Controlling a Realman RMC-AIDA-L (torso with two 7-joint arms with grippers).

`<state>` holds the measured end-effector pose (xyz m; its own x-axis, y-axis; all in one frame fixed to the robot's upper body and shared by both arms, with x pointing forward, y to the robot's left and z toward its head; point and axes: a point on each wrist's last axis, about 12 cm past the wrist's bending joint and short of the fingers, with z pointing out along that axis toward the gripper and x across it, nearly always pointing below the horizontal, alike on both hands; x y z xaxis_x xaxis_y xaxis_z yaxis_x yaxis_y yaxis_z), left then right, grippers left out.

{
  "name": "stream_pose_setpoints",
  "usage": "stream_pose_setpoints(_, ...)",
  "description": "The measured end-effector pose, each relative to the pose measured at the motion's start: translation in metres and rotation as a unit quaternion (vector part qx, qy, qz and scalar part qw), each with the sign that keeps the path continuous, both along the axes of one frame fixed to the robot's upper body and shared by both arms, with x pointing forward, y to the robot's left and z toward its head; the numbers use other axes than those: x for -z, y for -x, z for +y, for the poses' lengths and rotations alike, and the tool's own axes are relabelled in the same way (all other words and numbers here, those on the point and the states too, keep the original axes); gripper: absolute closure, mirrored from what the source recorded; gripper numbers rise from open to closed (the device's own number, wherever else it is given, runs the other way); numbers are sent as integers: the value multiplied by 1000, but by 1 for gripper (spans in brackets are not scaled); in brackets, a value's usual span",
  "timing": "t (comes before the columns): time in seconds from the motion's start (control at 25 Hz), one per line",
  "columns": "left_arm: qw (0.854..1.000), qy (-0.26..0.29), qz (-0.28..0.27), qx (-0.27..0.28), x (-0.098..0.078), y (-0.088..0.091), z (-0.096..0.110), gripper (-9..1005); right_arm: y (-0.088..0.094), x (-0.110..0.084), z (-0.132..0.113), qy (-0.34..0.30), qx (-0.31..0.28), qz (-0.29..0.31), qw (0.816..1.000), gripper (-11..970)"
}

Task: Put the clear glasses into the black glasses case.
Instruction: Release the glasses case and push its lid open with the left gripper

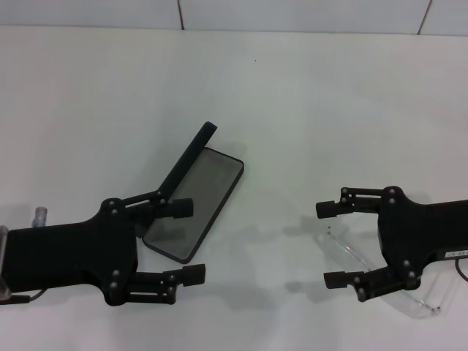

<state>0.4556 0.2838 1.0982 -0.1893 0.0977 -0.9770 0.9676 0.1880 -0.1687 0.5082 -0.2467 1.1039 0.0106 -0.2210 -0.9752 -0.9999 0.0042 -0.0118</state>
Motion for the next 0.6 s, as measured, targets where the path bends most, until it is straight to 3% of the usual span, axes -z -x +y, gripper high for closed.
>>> stream_pose_setpoints(0.44,1000,6,2,-6,0,-2,0,109,1,3,-1,0,11,4,1000,89)
stream_pose_setpoints(0.6,999,39,17,-25,-8,-8,2,110,2,5,-1,-1,14,9,1000,89)
